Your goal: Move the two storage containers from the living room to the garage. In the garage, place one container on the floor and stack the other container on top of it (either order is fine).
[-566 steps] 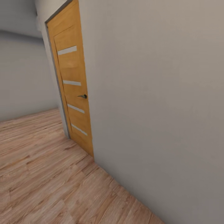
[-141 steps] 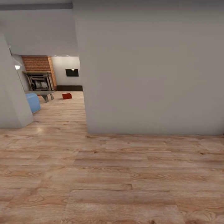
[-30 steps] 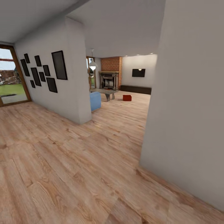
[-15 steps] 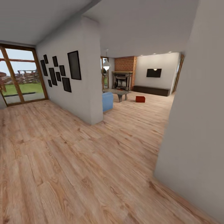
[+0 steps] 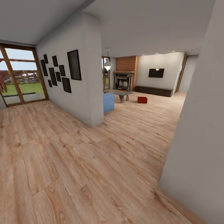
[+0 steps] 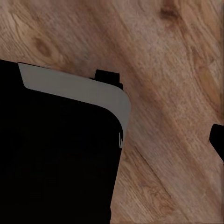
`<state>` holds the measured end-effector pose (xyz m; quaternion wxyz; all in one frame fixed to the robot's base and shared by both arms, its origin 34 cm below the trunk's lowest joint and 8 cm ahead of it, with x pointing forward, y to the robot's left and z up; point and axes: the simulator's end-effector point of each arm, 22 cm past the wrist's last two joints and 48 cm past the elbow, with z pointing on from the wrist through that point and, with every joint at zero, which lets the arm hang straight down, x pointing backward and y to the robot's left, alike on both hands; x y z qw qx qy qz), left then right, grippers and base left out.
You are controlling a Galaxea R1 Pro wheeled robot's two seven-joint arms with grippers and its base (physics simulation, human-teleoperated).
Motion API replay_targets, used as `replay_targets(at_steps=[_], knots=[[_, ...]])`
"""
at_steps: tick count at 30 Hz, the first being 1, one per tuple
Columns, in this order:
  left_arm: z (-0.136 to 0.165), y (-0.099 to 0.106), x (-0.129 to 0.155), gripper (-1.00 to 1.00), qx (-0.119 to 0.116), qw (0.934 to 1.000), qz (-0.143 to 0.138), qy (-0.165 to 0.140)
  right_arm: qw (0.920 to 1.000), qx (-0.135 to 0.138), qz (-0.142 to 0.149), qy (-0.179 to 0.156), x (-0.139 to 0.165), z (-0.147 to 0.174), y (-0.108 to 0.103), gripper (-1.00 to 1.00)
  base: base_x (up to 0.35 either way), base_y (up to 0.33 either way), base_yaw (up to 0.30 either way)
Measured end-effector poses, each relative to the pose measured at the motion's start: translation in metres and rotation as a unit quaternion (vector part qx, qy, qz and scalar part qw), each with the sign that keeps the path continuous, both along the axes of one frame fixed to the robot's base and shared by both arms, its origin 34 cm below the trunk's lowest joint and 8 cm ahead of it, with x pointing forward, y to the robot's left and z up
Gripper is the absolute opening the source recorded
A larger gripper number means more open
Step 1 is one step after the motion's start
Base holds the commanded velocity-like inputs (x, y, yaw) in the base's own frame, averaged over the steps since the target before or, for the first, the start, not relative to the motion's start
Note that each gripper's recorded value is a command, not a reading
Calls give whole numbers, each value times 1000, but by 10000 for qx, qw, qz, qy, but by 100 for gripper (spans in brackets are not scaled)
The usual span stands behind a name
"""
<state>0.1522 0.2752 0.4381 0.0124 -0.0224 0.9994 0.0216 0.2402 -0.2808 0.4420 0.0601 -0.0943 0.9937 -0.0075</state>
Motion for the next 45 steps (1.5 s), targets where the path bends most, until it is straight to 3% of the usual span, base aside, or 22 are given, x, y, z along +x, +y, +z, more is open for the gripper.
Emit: replay_targets(at_steps=[45], knots=[[0, 0, 0, 100, -1, 10000, 3, 2, 10000, 0, -8, 4, 0, 0, 0, 100, 320, 0, 0]])
